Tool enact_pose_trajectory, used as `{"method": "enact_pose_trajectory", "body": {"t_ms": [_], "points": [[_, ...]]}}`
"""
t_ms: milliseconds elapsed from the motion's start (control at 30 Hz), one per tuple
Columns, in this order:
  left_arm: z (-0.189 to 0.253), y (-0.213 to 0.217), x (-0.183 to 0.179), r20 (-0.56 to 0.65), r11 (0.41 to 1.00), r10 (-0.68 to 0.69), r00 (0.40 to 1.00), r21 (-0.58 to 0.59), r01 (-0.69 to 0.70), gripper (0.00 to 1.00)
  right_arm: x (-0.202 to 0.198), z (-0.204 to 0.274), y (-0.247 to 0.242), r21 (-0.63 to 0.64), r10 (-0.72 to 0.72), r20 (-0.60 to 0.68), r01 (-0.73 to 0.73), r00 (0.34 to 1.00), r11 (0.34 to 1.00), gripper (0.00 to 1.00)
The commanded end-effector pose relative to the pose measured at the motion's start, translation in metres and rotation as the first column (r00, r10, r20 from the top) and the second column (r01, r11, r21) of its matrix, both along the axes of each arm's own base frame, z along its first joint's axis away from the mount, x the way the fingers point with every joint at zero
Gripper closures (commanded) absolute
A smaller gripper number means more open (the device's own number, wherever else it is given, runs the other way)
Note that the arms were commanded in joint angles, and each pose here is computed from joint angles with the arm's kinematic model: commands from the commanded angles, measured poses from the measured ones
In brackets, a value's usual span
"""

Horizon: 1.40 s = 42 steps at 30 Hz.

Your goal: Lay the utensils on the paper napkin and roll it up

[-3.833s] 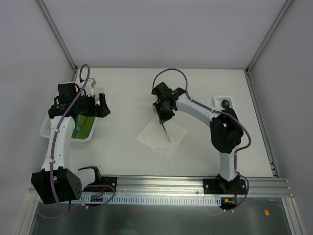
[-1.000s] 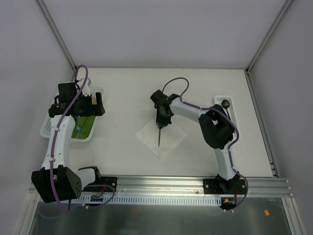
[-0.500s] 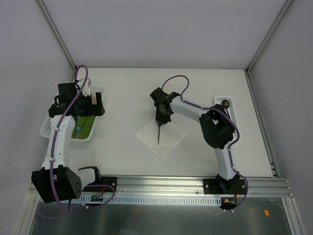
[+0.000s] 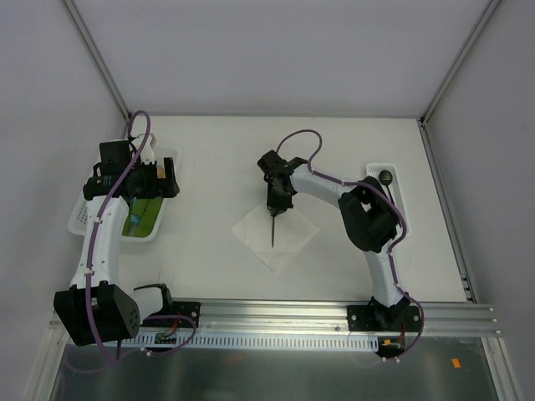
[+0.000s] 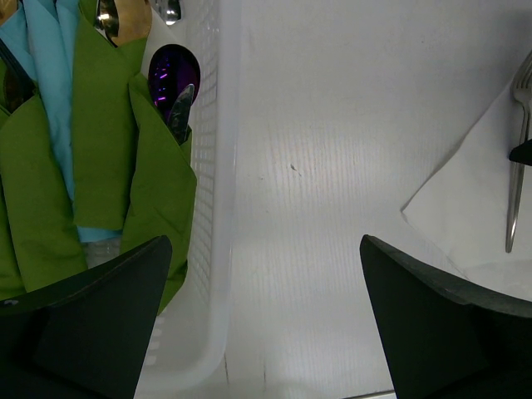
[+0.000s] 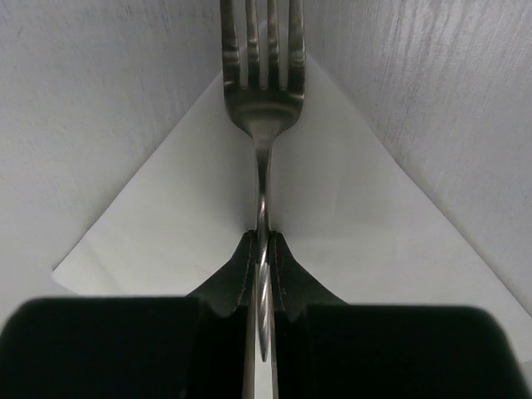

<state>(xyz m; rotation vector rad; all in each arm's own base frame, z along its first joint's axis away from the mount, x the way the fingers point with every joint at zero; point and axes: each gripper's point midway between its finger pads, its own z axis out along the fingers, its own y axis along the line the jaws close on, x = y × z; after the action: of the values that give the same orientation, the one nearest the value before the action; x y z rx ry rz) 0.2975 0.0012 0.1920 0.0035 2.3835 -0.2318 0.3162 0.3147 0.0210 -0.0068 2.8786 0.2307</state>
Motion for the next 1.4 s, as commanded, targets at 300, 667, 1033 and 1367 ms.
{"method": "enact_pose_trajectory", "body": {"t_ms": [300,667,1033,1367], "points": [[0.001,-0.001,0.004,-0.001,1.0,0.003,1.0,-0.011,-0.003,0.01,0.0,0.006,0.004,0.016,0.01,-0.008,-0.01,1.0,1.0,0.71],[0.016,-0.007,0.007,0.048,0.999,-0.042,0.998,-0.021,0.043,0.01,0.019,0.094,-0.002,0.085,0.041,0.148,-0.054,0.988,0.995,0.44],[0.033,-0.024,0.003,0.119,0.986,-0.157,0.98,-0.041,0.163,0.01,0.061,0.185,-0.232,0.044,-0.177,0.325,0.172,0.929,0.984,0.35],[0.024,-0.031,0.008,0.089,0.977,-0.188,0.978,-0.089,0.196,0.01,0.066,0.13,-0.354,-0.158,-0.302,0.2,0.335,0.932,0.929,0.63]]}}
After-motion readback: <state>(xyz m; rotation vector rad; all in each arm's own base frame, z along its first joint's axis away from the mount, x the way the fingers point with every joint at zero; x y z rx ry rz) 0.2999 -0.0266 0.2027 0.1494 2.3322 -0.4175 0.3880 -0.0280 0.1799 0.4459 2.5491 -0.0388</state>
